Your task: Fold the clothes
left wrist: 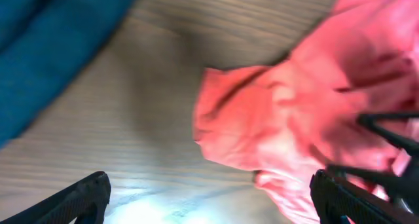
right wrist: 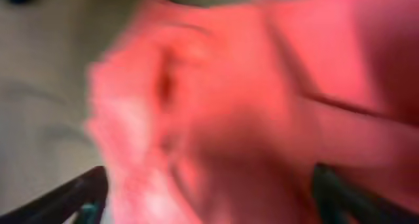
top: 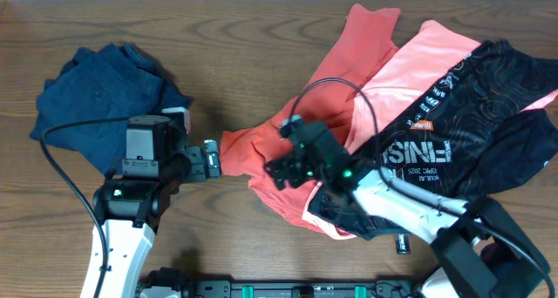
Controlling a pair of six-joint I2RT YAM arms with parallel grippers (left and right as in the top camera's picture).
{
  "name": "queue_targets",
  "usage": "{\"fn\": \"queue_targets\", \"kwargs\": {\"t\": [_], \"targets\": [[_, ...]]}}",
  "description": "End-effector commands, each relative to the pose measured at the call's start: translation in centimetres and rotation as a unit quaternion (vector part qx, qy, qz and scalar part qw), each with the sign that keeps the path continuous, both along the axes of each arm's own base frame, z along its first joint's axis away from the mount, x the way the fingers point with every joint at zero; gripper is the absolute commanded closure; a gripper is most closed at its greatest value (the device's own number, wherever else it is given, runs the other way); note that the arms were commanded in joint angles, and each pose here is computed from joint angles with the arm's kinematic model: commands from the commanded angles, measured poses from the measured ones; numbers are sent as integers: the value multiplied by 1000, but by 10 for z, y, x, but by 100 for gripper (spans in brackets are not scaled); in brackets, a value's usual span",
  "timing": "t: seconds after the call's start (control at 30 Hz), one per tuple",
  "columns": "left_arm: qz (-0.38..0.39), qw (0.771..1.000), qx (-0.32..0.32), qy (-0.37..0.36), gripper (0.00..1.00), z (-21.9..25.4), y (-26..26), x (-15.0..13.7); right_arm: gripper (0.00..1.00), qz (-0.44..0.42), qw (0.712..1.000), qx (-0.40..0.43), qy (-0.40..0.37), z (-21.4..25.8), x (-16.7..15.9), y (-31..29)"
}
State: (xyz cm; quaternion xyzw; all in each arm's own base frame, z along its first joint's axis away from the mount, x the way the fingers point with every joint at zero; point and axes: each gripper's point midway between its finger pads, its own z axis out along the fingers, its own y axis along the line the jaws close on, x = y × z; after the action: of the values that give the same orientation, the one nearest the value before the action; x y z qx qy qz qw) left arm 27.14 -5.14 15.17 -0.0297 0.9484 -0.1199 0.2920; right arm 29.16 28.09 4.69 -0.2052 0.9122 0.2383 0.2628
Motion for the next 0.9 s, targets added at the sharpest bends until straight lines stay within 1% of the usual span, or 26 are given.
{"fn": "queue_targets", "kwargs": {"t": [0.0,0.07,0.17,0.3,0.33,0.43,0.47,0.5,0.57,0.6,0.7,0.77,0.8,0.83,0.87], "targets": [[-41,997,-65,15,2,0,-26,-5,1,-61,997,-38,-29,10,32,-47],[-38,995,-84,38,2,-8,-31,-8,1,-84,995,-49,-24,12,40,-72],[0,989,-116,93,2,-28,-35,-15,1,-109,991,-71,-14,10,48,-106],[54,972,-143,180,2,-63,-41,-27,1,-122,987,-106,16,-4,44,-140],[62,967,-144,201,2,-71,-43,-30,8,-120,986,-114,24,-7,42,-146],[64,958,-139,243,2,-91,-53,-34,38,-122,984,-127,39,-12,36,-157],[60,957,-136,250,2,-97,-57,-34,42,-121,984,-124,43,-12,35,-156],[53,956,-133,255,2,-102,-61,-33,42,-119,984,-122,44,-12,35,-155],[35,956,-128,261,2,-113,-72,-31,32,-116,985,-121,46,-13,34,-154],[24,957,-125,262,2,-118,-78,-29,31,-116,985,-122,47,-13,33,-154],[-3,959,-120,258,2,-131,-95,-23,36,-128,981,-128,64,-18,28,-157],[-15,960,-119,252,2,-138,-103,-19,37,-129,980,-132,76,-24,25,-158],[-19,961,-120,248,2,-140,-106,-16,39,-127,979,-136,84,-29,22,-159],[-22,962,-121,243,2,-142,-108,-13,49,-126,978,-141,93,-34,20,-160],[-23,963,-122,238,2,-143,-109,-10,62,-126,976,-144,101,-38,17,-161]]}}
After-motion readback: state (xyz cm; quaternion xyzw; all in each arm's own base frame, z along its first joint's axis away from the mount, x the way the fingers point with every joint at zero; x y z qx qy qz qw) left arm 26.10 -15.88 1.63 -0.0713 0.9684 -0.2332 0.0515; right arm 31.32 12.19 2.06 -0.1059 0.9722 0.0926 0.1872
